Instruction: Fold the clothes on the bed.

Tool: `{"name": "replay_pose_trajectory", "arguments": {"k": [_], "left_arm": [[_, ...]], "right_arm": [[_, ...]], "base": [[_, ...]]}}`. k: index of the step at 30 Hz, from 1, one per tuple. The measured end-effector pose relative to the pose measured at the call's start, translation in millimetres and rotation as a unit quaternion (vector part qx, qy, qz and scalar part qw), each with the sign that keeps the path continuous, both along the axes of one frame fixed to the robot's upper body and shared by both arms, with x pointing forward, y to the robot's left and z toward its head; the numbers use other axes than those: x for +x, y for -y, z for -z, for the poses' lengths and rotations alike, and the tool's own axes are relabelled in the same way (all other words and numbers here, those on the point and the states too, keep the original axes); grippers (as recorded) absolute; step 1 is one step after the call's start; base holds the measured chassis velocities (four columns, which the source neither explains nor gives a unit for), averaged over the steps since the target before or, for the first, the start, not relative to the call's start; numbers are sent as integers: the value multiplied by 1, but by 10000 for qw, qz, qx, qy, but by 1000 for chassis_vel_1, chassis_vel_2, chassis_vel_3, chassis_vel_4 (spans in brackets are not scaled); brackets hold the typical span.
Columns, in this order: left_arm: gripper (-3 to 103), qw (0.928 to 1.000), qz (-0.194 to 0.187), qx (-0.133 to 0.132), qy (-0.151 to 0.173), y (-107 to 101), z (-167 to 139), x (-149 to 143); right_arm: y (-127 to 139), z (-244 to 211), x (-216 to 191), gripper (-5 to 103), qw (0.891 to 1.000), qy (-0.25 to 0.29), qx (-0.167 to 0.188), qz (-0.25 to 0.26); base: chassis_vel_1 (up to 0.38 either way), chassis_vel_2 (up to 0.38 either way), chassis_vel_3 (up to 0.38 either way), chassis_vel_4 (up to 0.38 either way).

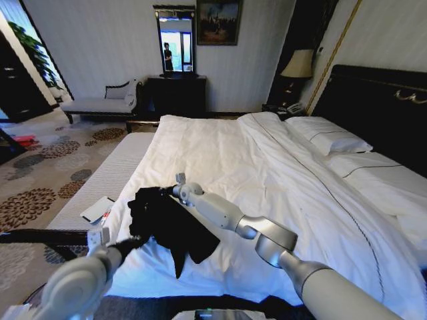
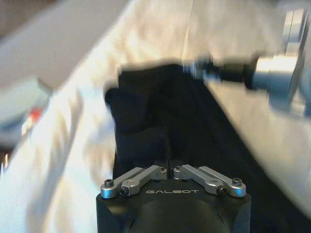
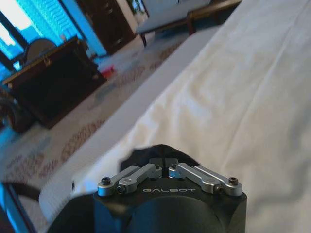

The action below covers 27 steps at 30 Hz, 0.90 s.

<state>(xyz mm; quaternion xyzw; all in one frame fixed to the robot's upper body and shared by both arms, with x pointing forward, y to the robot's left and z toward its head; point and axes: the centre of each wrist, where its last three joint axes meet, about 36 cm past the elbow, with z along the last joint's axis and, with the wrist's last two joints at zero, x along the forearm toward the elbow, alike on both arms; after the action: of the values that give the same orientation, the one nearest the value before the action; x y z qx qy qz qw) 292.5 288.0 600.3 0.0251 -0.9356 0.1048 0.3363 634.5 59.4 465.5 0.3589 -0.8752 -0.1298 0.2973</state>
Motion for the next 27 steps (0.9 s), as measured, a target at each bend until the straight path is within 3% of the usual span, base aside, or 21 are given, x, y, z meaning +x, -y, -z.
{"name": "replay_pose_trajectory", "arguments": {"k": [1,4,5,7,9,10,15,17,19,22,25,27], "left_arm": [[0,10000,0,0,0,0,0,0],[0,9982,242,1,542,-3,-43,15],[0,9982,242,1,542,-3,-43,15],[0,9952,479,86,847,-3,-64,20],[0,9934,601,183,958,-6,-72,26],[0,9934,601,183,958,-6,-72,26],[0,9906,812,294,1059,-14,-81,45],[0,9901,830,303,1088,-16,-83,49],[0,9862,1036,257,1268,-25,-97,69],[0,9849,1098,238,1315,-34,-104,80],[0,9842,1153,151,1333,-61,-115,103],[0,9840,1183,111,1325,-67,-116,108]], "right_arm": [[0,0,0,1,10000,0,0,0],[2,-33,8,1,9995,133,249,116],[2,-33,8,1,9995,133,249,116],[9,-54,11,1,9988,244,391,171],[38,-61,20,1,9980,353,349,384],[38,-61,20,1,9980,353,349,384],[114,-83,37,1,9926,640,343,977],[120,-86,38,1,9918,668,347,1033],[160,-98,45,1,9864,828,355,1377],[175,-100,48,1,9840,869,355,1517],[206,-103,56,1,9796,928,309,1756],[210,-103,57,1,9790,938,302,1786]], "base": [[0,0,0,0],[0,0,0,0],[0,0,0,0],[0,0,0,0],[0,0,0,0],[0,0,0,0],[0,0,0,0],[0,0,0,0],[0,0,0,0],[0,0,0,0],[0,0,0,0],[0,0,0,0]]}}
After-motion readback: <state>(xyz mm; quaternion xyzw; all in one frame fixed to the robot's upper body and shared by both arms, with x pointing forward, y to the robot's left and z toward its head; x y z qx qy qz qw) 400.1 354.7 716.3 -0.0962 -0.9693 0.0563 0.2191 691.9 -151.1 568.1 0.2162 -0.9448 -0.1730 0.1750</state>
